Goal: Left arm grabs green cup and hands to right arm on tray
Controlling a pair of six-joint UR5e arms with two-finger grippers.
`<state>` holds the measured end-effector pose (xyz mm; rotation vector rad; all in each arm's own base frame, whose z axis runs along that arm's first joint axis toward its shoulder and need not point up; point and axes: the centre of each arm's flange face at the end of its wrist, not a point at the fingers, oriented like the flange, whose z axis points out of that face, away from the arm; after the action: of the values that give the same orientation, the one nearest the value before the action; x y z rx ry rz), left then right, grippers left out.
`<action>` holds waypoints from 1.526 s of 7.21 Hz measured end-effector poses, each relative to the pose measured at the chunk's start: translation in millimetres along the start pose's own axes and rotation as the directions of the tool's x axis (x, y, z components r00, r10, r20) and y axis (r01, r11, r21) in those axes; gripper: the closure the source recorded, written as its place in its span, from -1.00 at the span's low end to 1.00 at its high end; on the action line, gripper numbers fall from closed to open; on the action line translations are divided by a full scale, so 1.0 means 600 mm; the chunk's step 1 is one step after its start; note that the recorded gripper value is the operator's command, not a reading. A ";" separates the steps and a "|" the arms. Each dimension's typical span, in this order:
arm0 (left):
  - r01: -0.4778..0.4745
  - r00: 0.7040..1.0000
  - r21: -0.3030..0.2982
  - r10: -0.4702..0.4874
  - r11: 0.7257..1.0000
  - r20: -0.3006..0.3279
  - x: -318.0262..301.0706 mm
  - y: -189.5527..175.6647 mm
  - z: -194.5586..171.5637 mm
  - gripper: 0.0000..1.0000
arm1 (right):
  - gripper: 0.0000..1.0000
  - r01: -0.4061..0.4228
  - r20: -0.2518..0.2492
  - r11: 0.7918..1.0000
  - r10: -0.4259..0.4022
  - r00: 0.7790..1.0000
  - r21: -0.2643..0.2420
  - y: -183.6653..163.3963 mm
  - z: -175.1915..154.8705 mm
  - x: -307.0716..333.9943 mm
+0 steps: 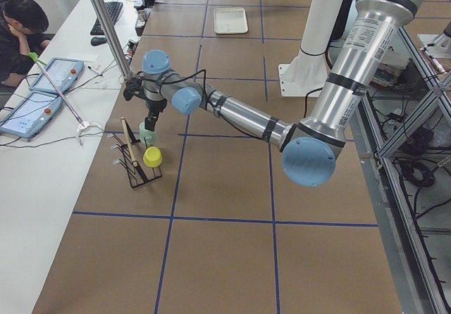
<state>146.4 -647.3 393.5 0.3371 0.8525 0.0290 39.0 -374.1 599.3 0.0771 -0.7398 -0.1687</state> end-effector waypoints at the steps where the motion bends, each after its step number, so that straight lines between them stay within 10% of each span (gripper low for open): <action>1: 0.013 0.999 0.036 -0.015 0.999 0.043 0.031 -0.030 0.028 -1.00 | -1.00 0.000 0.000 1.000 0.000 1.000 0.000 0.000 0.000 0.000; 4: 0.012 0.993 0.125 -0.026 0.992 0.112 0.050 -0.067 0.140 -1.00 | -1.00 -0.002 -0.001 1.000 0.002 1.000 -0.002 0.000 0.002 0.002; 11: 0.030 0.993 0.085 -0.039 0.996 0.108 0.069 -0.035 0.208 -1.00 | -1.00 -0.002 -0.001 1.000 0.002 1.000 -0.003 0.000 0.002 0.002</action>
<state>263.9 -695.6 432.7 0.3987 0.7516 -0.0575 39.0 -374.5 601.2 0.0741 -0.7383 -0.1676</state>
